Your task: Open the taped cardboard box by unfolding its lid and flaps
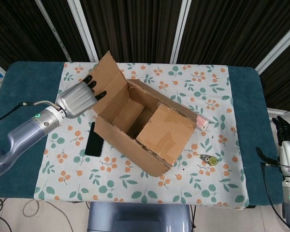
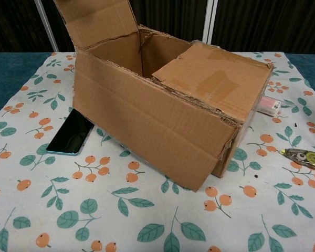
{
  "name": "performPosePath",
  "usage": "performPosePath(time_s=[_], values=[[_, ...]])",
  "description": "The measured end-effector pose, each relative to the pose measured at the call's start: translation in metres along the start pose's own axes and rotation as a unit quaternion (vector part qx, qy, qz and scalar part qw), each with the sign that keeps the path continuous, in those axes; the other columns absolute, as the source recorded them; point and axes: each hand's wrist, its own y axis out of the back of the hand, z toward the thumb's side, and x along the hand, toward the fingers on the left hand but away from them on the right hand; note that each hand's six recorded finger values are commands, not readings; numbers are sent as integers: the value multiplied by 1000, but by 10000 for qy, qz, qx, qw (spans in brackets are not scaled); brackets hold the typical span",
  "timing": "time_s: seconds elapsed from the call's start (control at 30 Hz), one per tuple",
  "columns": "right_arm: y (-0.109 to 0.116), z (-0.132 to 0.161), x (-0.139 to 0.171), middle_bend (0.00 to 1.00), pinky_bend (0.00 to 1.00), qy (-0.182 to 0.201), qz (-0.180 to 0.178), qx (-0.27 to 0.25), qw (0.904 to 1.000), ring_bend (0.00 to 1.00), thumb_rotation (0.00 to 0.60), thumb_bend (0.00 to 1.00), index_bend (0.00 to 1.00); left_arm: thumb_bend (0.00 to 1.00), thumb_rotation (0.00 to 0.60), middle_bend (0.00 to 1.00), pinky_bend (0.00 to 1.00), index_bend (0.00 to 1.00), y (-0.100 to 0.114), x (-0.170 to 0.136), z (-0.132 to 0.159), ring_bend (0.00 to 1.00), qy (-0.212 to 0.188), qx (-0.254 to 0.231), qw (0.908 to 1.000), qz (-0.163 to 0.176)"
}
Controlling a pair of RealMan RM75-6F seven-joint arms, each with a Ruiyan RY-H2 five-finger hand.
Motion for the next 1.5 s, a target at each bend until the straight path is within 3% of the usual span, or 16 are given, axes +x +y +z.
performPosePath(time_s=[0.17, 0.43, 0.57, 0.63, 0.77, 0.9, 1.0, 1.07, 1.1, 1.23, 1.33, 1.43, 1.5], values=[[-2, 1, 0, 0, 225, 20, 32, 13, 10000, 0, 600, 333, 7, 630, 600, 504, 199, 132, -18, -10, -7, 194, 174, -112, 9997, -114], [-1, 0, 0, 0, 225, 8, 25, 13, 10000, 0, 600, 333, 7, 600, 600, 470, 198, 130, -20, -13, -11, 193, 345, -369, 9987, -18], [-1, 0, 0, 0, 225, 5, 36, 14, 10000, 0, 600, 333, 6, 390, 600, 405, 184, 122, -21, -15, -13, 155, 478, -547, 9973, 60], [-1, 0, 0, 0, 225, 4, 39, 9, 10000, 0, 600, 332, 6, 268, 600, 323, 165, 110, -22, -18, -15, 112, 634, -767, 9949, 160], [-1, 2, 0, 0, 225, 27, 55, 1, 10000, 0, 600, 331, 5, 139, 600, 59, 89, 16, -25, -30, -17, 22, 1065, -1375, 9837, 456], [0, 9, -2, 0, 225, 115, 69, 29, 9999, 0, 600, 323, 5, 94, 600, 0, 60, 0, -31, -53, -18, 3, 1634, -2122, 9600, 817], [3, 14, -4, 0, 225, 168, 35, 41, 9998, 0, 600, 320, 5, 90, 600, 0, 51, 0, -44, -80, -16, 0, 2132, -2748, 9321, 1011], [5, 17, -6, 0, 225, 189, 6, 57, 9998, 0, 600, 319, 5, 89, 600, 0, 48, 0, -59, -106, -13, 0, 2524, -3182, 9074, 1080], [7, 19, -7, 0, 225, 196, -12, 63, 9998, 0, 600, 318, 5, 89, 600, 0, 48, 0, -62, -113, -12, 0, 2615, -3276, 9013, 1093], [13, 27, -15, 0, 225, 226, -47, 47, 9997, 0, 600, 299, 2, 88, 600, 0, 48, 0, -87, -158, -4, 0, 3179, -3836, 8587, 1203], [17, 38, -25, 0, 225, 331, -68, -14, 9994, 0, 600, 280, 0, 88, 600, 0, 48, 0, -103, -185, 4, 0, 3481, -4098, 8340, 1235], [20, 54, -37, 0, 225, 507, -30, -79, 9987, 0, 600, 278, 0, 88, 600, 0, 43, 0, -119, -208, 14, 0, 3716, -4154, 8208, 1248], [21, 68, -45, 0, 225, 663, 30, -97, 9977, 0, 600, 340, 0, 88, 600, 0, 37, 0, -129, -220, 20, 0, 3856, -4186, 8121, 1288]])
